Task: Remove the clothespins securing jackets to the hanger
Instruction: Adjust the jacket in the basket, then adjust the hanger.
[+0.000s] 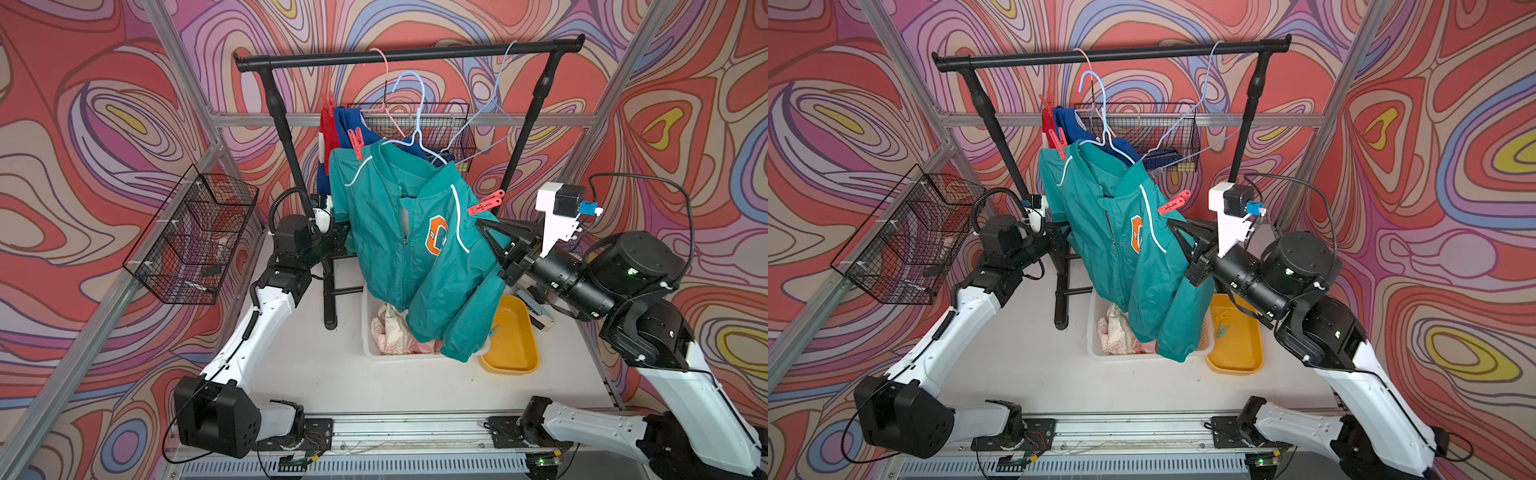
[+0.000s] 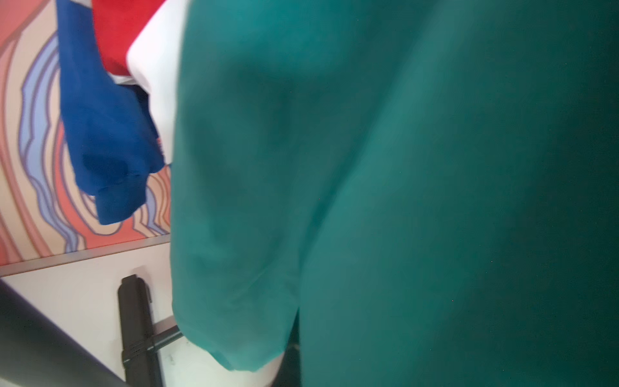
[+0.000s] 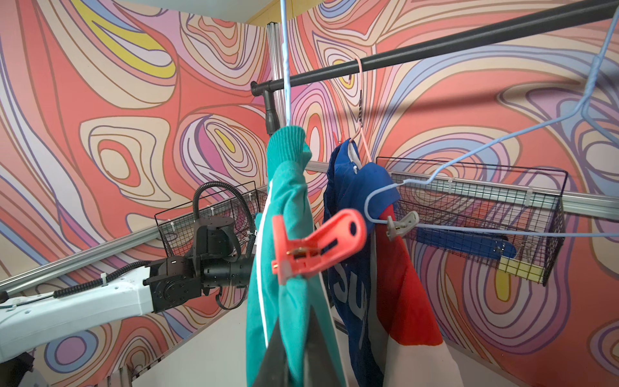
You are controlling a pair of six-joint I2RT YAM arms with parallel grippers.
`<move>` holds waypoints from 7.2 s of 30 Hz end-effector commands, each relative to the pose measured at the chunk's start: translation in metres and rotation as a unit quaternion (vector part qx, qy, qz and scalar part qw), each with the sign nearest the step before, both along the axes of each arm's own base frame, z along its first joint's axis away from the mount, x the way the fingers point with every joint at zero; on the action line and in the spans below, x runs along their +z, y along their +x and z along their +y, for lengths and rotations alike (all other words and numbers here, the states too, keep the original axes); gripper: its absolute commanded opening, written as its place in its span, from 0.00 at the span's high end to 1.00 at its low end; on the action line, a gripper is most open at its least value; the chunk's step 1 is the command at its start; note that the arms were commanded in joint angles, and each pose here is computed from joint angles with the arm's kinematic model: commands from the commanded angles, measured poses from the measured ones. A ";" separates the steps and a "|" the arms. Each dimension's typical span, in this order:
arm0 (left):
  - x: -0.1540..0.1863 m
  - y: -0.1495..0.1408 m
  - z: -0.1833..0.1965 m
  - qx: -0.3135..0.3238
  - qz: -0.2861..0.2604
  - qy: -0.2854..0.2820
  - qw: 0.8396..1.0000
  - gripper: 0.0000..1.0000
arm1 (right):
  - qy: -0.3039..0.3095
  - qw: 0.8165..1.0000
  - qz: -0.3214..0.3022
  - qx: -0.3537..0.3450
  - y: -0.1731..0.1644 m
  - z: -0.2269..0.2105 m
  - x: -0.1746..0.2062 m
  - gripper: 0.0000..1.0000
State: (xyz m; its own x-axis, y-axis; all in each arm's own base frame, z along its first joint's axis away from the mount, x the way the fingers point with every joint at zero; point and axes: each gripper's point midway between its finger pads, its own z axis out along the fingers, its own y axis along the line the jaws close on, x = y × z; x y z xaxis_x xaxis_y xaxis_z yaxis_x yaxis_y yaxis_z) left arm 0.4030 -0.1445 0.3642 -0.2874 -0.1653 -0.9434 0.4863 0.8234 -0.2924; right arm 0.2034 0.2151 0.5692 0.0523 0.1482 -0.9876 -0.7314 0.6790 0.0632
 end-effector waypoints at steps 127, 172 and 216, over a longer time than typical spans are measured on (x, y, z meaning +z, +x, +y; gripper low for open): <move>-0.259 -0.148 -0.197 -0.126 0.240 0.101 0.957 1.00 | 0.025 0.974 0.205 0.090 0.082 0.003 -0.237 1.00; -0.086 -0.126 -0.080 -0.024 0.160 0.067 0.985 0.26 | -0.030 0.967 0.241 0.076 0.076 0.016 -0.291 1.00; -0.037 -0.010 -0.101 -0.046 0.156 -0.005 0.987 1.00 | -0.057 0.965 0.236 0.099 0.062 0.027 -0.291 1.00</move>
State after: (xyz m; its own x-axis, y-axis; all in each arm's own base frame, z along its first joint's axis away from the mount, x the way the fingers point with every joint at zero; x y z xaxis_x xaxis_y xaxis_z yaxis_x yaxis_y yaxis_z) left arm 0.3909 -0.2426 0.3102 -0.6043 -0.1170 -0.7881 0.4198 0.7940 -0.4398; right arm 0.2695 0.2371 0.2703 -0.4368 0.0103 -0.8995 -0.7331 0.5754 0.3626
